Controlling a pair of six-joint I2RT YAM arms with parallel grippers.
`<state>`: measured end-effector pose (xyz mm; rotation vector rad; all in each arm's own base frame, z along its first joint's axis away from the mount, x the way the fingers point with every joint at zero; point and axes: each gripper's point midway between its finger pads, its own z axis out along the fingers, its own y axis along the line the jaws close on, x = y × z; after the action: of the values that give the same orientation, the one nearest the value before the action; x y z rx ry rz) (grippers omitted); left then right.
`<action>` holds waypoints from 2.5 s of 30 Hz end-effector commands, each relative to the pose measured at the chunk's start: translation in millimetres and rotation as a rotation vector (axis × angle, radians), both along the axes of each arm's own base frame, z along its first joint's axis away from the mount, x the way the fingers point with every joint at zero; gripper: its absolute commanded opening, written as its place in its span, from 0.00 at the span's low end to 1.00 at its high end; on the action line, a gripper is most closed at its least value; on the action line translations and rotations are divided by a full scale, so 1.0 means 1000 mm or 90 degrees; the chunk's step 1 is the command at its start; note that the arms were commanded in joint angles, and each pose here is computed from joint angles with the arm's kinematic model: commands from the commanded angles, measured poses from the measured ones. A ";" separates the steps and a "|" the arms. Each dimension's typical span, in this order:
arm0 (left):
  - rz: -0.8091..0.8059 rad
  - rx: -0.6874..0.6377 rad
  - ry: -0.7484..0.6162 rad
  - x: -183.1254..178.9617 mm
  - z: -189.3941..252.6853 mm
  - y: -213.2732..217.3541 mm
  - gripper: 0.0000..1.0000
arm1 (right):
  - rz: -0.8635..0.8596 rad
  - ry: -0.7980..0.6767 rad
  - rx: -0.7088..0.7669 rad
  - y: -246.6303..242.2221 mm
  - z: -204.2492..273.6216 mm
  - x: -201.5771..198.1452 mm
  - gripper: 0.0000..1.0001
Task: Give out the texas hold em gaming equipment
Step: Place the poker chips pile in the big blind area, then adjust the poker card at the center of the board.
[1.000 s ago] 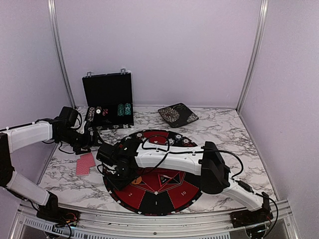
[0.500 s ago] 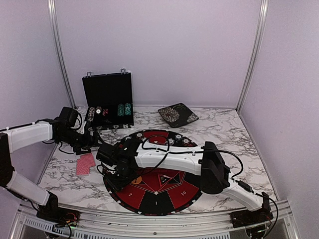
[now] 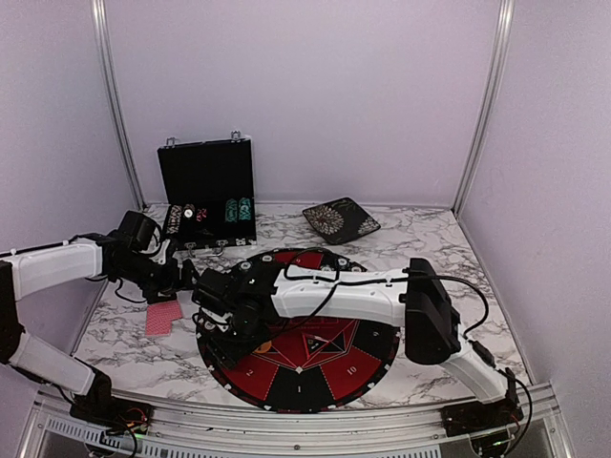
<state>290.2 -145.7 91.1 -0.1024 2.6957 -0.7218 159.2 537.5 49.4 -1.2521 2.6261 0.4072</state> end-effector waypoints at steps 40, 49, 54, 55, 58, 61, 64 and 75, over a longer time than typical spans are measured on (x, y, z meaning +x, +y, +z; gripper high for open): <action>0.043 0.205 -0.047 -0.019 0.022 -0.041 0.99 | -0.359 -0.191 0.193 -0.239 0.115 0.147 0.73; 0.138 0.269 0.008 -0.006 0.010 0.022 0.99 | -0.351 -0.193 0.204 -0.249 0.117 0.154 0.74; 0.173 0.324 0.018 0.012 0.004 0.053 0.99 | -0.344 -0.193 0.214 -0.245 0.114 0.155 0.73; 0.172 0.332 0.019 0.017 0.004 0.055 0.99 | -0.342 -0.190 0.218 -0.244 0.113 0.155 0.74; 0.149 0.362 0.025 0.031 0.000 0.058 0.99 | -0.339 -0.186 0.224 -0.241 0.113 0.155 0.73; 0.126 0.402 0.035 0.039 -0.007 0.063 0.99 | -0.342 -0.188 0.227 -0.241 0.114 0.155 0.73; 0.101 0.416 0.053 0.043 -0.017 0.066 0.99 | -0.347 -0.193 0.228 -0.243 0.116 0.156 0.73; -0.034 0.418 0.069 0.063 -0.044 0.058 0.95 | -0.360 -0.185 0.232 -0.244 0.110 0.154 0.72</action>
<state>346.7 -84.6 50.2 -0.0333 2.8719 0.2204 308.5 291.3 143.8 -0.4324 2.4165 0.4774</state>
